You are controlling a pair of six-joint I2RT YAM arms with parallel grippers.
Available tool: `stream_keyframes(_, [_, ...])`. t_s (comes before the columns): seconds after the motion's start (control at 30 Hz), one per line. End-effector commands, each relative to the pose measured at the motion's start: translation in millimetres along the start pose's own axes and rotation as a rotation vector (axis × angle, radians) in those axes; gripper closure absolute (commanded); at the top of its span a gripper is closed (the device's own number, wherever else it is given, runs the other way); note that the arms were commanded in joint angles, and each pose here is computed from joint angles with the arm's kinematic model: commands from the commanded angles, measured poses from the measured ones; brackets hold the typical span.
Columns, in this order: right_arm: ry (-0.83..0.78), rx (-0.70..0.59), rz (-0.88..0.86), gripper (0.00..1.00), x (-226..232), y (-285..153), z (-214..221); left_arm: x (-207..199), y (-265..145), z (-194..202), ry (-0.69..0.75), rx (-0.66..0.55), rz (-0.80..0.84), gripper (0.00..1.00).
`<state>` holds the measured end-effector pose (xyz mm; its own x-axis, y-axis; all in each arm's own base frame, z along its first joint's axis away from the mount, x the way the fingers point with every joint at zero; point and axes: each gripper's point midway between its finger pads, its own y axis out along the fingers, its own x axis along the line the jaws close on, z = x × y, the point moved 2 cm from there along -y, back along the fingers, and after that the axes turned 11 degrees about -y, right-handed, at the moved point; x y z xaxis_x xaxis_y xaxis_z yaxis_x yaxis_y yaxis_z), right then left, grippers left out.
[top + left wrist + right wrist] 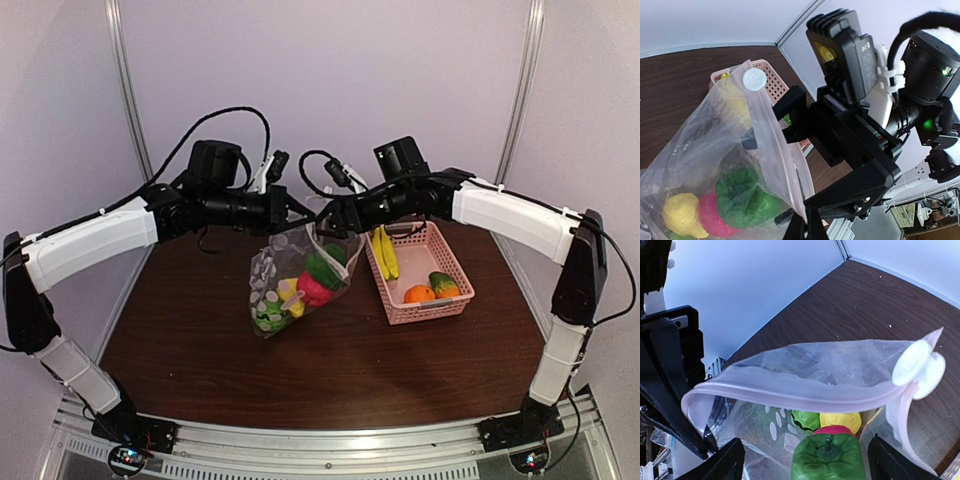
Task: Place the food in the zip-top bag and seal the zipper
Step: Place the fake vegetable in the zipper food storage bag, then adjust the zipper food storage bag.
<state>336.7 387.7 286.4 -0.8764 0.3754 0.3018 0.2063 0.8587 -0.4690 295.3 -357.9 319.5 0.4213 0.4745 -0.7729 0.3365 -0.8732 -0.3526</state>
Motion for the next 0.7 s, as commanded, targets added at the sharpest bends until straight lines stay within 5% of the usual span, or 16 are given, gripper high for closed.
stream_keyframes(0.0, [-0.017, -0.037, -0.141, 0.11, 29, -5, -19, -19, -11, -10, 0.035, -0.060, 0.048, 1.00])
stream_keyframes(0.2, [-0.161, -0.142, -0.228, 0.09, 66, -74, -60, -37, -64, -35, 0.138, -0.206, -0.041, 1.00])
stream_keyframes(0.4, [-0.145, -0.299, -0.223, 0.08, 53, -146, -86, -41, -156, -75, 0.276, -0.548, -0.245, 1.00])
stream_keyframes(0.57, [-0.079, -0.228, -0.040, 0.08, 12, -117, -59, 7, -28, -7, 0.105, -0.090, -0.074, 1.00])
stream_keyframes(0.67, [-0.109, -0.135, 0.070, 0.10, 2, -94, -36, 0, -2, 6, 0.132, -0.103, -0.074, 1.00])
